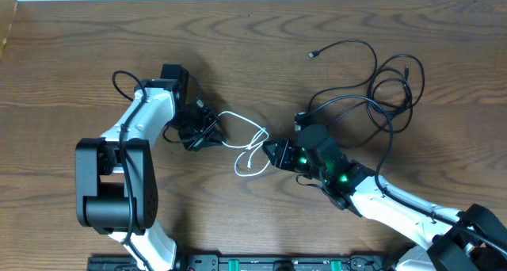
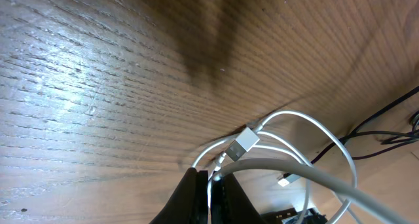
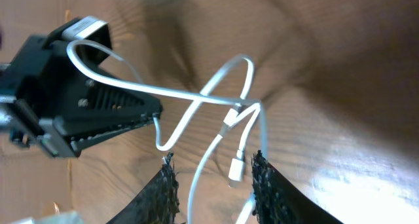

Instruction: Untangle cables

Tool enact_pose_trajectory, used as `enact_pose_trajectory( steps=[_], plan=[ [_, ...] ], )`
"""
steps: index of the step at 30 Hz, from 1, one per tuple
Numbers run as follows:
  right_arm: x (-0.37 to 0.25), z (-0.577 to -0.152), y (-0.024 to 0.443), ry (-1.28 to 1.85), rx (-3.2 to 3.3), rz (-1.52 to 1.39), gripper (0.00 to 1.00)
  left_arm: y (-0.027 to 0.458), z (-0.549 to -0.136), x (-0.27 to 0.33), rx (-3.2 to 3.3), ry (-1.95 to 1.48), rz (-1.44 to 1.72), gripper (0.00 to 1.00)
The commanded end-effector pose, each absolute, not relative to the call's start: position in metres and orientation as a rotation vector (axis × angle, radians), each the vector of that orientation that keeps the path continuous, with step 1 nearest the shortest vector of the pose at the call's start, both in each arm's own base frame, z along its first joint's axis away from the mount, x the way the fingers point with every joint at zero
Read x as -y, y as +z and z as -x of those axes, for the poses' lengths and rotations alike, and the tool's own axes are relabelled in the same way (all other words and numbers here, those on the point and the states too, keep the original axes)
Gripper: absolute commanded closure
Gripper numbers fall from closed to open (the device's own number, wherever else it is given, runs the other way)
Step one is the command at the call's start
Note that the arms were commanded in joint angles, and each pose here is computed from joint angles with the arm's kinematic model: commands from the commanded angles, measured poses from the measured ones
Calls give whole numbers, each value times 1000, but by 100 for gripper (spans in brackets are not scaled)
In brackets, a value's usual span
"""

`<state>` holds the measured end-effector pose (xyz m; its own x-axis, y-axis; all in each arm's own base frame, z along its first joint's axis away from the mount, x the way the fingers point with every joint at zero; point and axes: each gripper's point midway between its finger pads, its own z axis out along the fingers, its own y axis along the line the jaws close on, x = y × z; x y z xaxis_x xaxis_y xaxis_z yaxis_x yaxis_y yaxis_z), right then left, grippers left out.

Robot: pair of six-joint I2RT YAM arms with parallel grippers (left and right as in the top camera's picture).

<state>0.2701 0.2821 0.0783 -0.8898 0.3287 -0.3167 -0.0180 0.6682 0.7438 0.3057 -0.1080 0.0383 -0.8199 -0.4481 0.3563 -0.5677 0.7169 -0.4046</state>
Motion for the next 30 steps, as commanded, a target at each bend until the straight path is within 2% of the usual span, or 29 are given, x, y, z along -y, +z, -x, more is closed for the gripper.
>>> enact_pose_trajectory(
  steps=[1,13,23,27,30],
  plan=[
    [-280,-268,73,1110,-2486,-364,62,34,-302,111,2667,720,-829,92],
    [-279,-270,73,1114,-2484,-430,55,34,-293,136,2685,702,-722,92],
    [-256,-265,49,938,-2556,-502,52,34,-291,136,2679,696,-722,92],
    [-256,-262,47,933,-2570,-502,45,35,-286,136,2660,679,-726,92],
    [-254,-258,43,921,-2596,-506,32,35,-281,135,2644,663,-720,92]
  ],
)
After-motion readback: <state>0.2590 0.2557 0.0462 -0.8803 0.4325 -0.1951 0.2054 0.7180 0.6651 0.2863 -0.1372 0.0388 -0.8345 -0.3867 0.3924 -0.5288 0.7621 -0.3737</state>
